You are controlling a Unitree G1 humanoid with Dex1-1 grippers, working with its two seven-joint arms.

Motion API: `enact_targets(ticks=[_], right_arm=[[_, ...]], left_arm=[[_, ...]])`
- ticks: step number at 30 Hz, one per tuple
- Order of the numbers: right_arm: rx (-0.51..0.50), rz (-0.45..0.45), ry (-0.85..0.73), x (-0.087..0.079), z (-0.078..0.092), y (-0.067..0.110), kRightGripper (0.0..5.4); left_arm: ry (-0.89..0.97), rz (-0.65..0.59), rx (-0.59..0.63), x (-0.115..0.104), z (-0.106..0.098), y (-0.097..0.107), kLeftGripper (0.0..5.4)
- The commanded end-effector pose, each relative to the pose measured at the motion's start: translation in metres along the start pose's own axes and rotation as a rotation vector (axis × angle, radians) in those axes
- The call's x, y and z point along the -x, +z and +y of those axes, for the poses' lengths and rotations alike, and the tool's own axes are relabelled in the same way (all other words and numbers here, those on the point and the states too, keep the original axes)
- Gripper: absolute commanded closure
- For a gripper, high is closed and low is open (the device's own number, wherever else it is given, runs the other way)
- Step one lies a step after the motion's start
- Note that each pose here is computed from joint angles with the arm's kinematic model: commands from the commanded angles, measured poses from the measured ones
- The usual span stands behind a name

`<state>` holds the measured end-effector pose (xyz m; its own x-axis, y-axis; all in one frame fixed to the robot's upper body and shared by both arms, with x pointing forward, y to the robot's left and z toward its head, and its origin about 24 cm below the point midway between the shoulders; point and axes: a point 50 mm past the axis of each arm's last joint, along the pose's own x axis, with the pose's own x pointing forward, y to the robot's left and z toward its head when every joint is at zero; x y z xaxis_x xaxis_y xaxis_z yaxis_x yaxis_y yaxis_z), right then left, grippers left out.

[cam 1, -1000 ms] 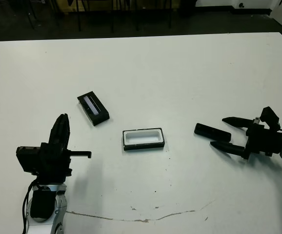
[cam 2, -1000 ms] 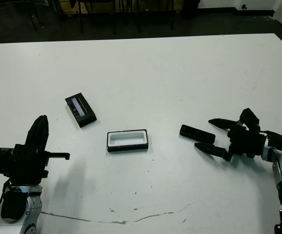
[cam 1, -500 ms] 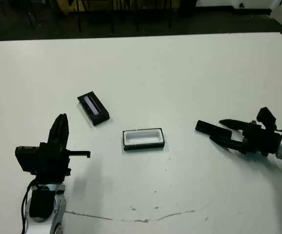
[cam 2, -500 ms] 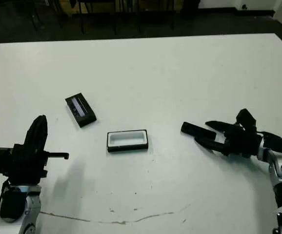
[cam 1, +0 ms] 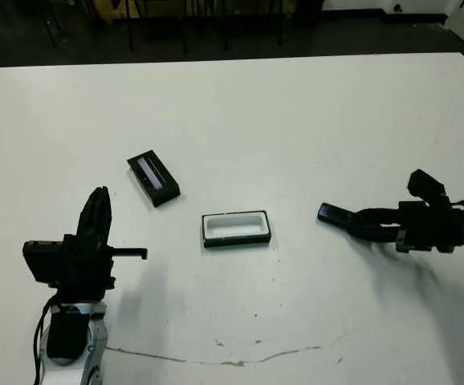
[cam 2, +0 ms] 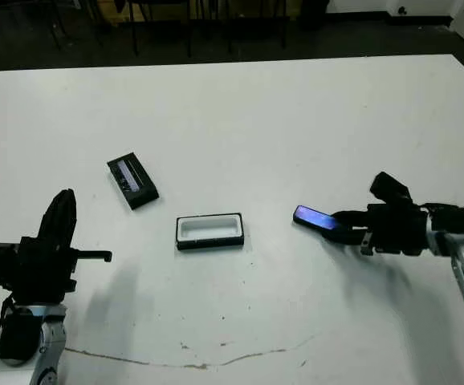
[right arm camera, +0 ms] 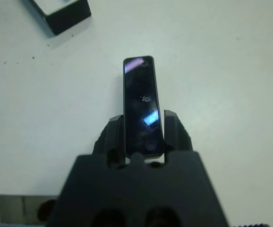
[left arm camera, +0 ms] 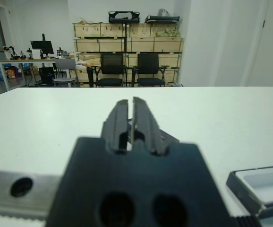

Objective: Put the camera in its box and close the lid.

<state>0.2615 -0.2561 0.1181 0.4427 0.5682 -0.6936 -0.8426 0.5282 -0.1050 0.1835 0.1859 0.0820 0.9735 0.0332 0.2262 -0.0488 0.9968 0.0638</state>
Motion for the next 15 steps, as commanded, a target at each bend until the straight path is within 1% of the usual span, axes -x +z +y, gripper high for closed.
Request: enact_targets(ticks=[1,2,4,5,6,9,12,13,15], right_arm=[[-0.033,0.041,-0.065,-0.002,0.003,-0.013,4.72],[-0.051,0.027,-0.085,-0.007,-0.001,-0.024,4.72],[-0.046,0.019,-0.148,-0.016,-0.007,-0.042,4.72],[-0.076,-0.025,-0.156,-0.019,-0.010,-0.047,4.72],[-0.092,-0.082,-0.158,-0.020,-0.011,-0.047,4.72],[-0.037,-0.182,-0.181,-0.020,-0.015,-0.035,4.72],[-0.112,-0.389,-0.099,-0.024,-0.021,-0.020,4.72],[-0.093,-0.444,-0.083,-0.024,-0.022,-0.010,4.72],[-0.013,-0.465,-0.094,-0.021,-0.023,0.015,4.72]], left_arm=[[0.003,0.067,-0.025,0.011,0.005,-0.009,5.40],[0.001,0.064,-0.031,0.011,0.005,-0.009,5.40],[-0.002,0.062,-0.033,0.011,0.005,-0.009,5.40],[-0.002,0.065,-0.028,0.011,0.005,-0.009,5.40],[-0.002,0.069,-0.024,0.011,0.005,-0.009,5.40],[-0.004,0.072,-0.021,0.012,0.005,-0.009,5.40],[-0.008,0.071,-0.017,0.012,0.003,-0.010,5.40],[-0.010,0.072,-0.019,0.012,0.003,-0.010,5.40],[-0.012,0.075,-0.016,0.012,0.001,-0.010,5.40]])
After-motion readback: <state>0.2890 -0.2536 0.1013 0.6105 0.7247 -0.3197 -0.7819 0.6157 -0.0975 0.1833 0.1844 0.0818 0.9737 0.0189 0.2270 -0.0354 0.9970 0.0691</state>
